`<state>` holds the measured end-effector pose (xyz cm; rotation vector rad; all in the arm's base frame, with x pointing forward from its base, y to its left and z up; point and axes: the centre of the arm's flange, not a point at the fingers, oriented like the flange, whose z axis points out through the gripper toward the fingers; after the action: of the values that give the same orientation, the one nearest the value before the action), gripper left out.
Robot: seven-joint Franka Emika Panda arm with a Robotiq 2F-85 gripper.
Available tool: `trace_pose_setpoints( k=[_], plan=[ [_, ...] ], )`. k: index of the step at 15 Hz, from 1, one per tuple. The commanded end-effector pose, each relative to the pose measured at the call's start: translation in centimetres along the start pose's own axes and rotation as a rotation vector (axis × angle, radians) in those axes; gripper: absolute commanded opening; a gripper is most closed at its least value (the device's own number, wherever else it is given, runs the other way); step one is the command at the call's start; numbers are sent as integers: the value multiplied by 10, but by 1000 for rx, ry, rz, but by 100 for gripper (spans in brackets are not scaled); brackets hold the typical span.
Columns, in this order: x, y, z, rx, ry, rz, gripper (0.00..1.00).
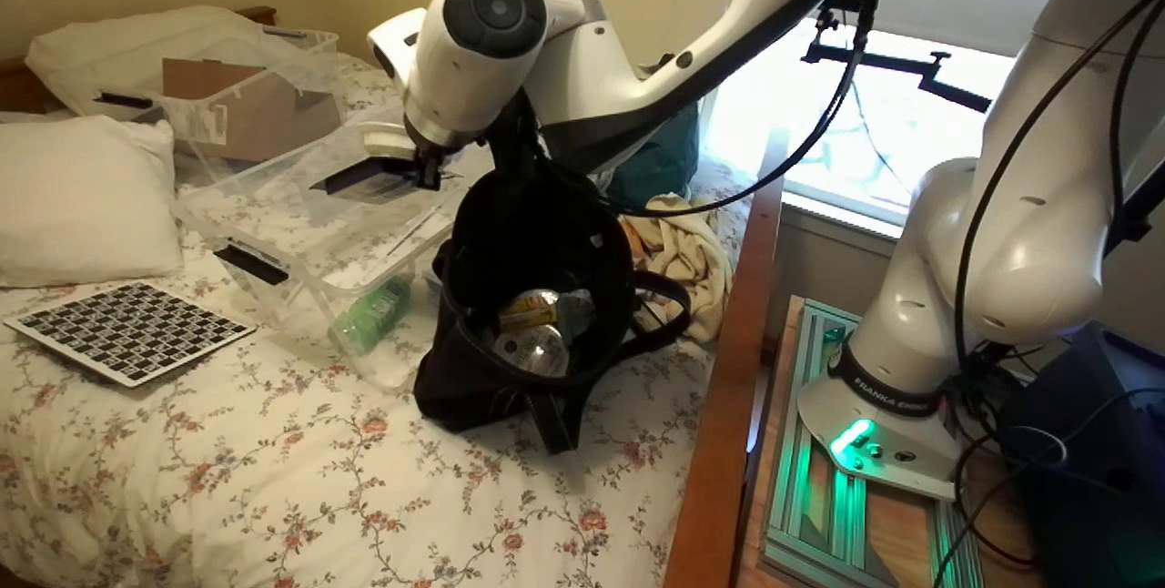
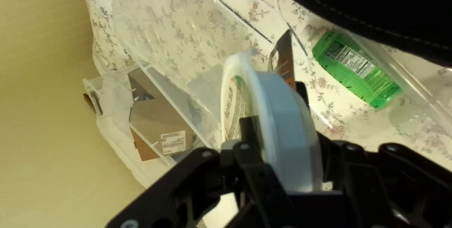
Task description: Take some items out of the bag and put them into the plastic box
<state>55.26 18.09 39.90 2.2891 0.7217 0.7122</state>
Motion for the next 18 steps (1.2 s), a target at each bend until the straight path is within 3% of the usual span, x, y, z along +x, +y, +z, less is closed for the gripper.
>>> trace_pose_setpoints(
  k=[1,2,4,9,14,18],
  plan=[
    [25,5,12,47,9,-46,25],
    [27,4,15,58,4,-56,57],
    [30,2,18,71,-2,-74,63],
    [36,6,15,83,-2,-91,98],
    [32,7,-1,111,-19,-86,100],
    [24,9,-16,234,-56,-35,100]
  ],
)
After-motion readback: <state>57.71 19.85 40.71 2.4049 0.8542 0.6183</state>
